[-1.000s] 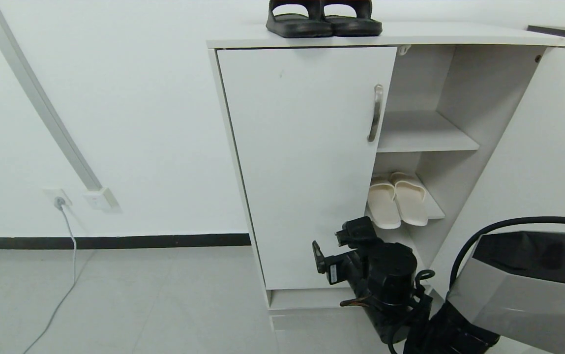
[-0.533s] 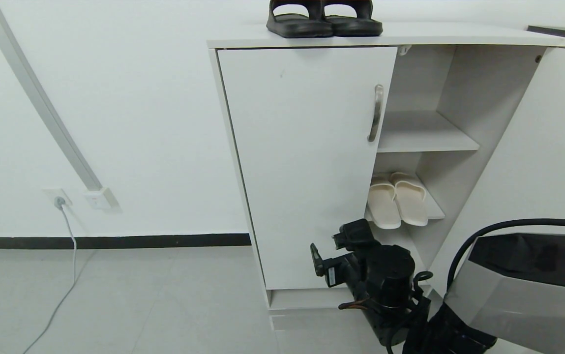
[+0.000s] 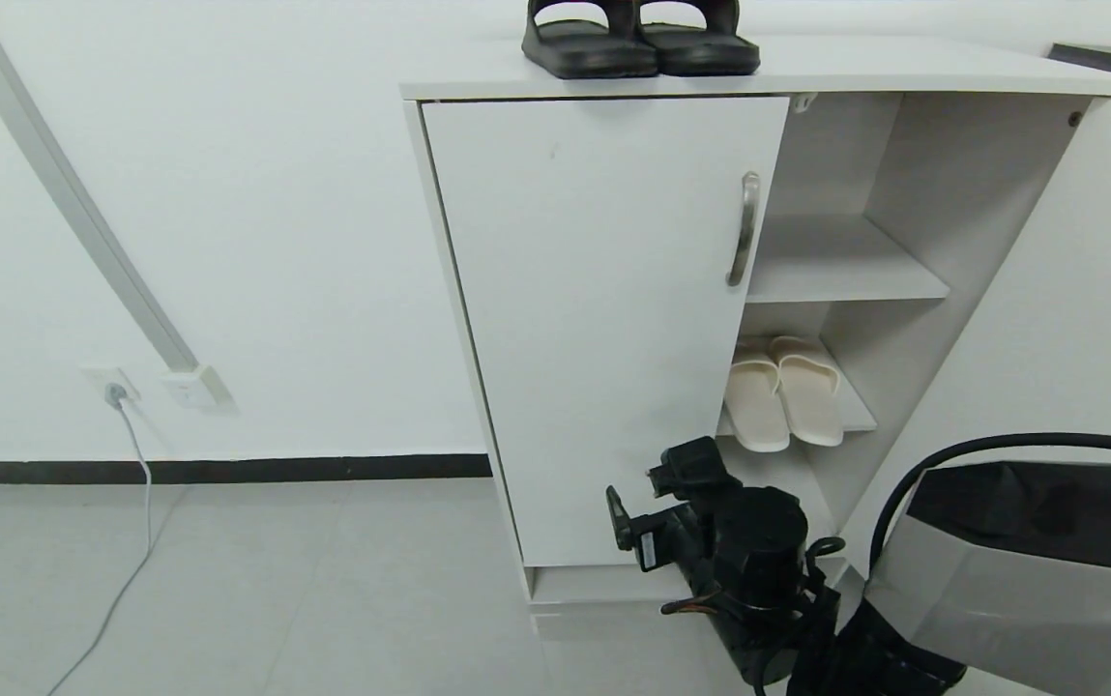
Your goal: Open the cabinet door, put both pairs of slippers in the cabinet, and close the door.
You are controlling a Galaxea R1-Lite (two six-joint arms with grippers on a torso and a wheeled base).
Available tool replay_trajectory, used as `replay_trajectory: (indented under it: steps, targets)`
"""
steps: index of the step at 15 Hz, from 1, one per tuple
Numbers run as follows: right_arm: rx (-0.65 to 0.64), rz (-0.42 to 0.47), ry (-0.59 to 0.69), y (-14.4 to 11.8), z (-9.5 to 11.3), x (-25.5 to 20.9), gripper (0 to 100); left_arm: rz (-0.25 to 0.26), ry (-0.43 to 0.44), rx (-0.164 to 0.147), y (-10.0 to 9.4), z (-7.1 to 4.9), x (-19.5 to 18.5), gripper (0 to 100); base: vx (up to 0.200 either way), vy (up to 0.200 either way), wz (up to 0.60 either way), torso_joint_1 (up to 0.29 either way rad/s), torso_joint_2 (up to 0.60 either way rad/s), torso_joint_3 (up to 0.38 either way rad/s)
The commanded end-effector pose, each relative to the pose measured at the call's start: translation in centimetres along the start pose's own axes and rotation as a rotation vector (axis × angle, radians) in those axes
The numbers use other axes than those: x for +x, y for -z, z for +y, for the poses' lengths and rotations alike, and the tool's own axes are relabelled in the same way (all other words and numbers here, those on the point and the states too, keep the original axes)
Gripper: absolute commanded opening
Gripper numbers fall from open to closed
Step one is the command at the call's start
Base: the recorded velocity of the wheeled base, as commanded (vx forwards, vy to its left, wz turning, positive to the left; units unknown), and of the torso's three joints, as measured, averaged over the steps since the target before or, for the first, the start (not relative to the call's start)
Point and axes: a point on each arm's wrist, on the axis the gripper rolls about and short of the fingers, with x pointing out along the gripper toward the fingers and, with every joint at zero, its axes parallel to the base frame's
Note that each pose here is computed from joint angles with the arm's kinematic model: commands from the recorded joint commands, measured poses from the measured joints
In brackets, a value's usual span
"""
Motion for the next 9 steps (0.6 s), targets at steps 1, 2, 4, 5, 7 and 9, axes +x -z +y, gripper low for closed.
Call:
replay_trajectory:
  steps: [1,2,4,5,7,9]
  targets:
    - [0.002,-0.006,-0.002,-0.03,0.10,-0.03,100,-0.002,0.001,-0.001,-0.02,0.00,0.00,0,0.000,0.000,0.00,0.056,-0.49,-0.383]
    - [0.001,-0.004,-0.002,-0.02,0.10,-0.03,100,-0.003,0.001,-0.001,-0.04,0.00,0.00,0,0.000,0.000,0.00,0.041,-0.57,-0.359]
    - [0.001,-0.004,-0.002,-0.02,0.10,-0.03,100,-0.002,0.001,-0.001,-0.02,0.00,0.00,0,0.000,0.000,0.00,0.068,-0.51,-0.354]
    - [0.001,-0.004,-0.002,-0.02,0.10,-0.03,100,-0.002,0.001,-0.001,-0.02,0.00,0.00,0,0.000,0.000,0.00,0.110,-0.47,-0.354]
    - [0.002,-0.006,-0.002,-0.08,0.13,0.03,100,-0.003,0.001,-0.001,-0.04,0.00,0.00,0,0.000,0.000,0.00,0.117,-0.46,-0.347]
    - [0.002,-0.006,-0.002,-0.11,0.16,0.08,100,-0.002,0.001,-0.001,-0.02,0.00,0.00,0,0.000,0.000,0.00,0.139,-0.47,-0.330]
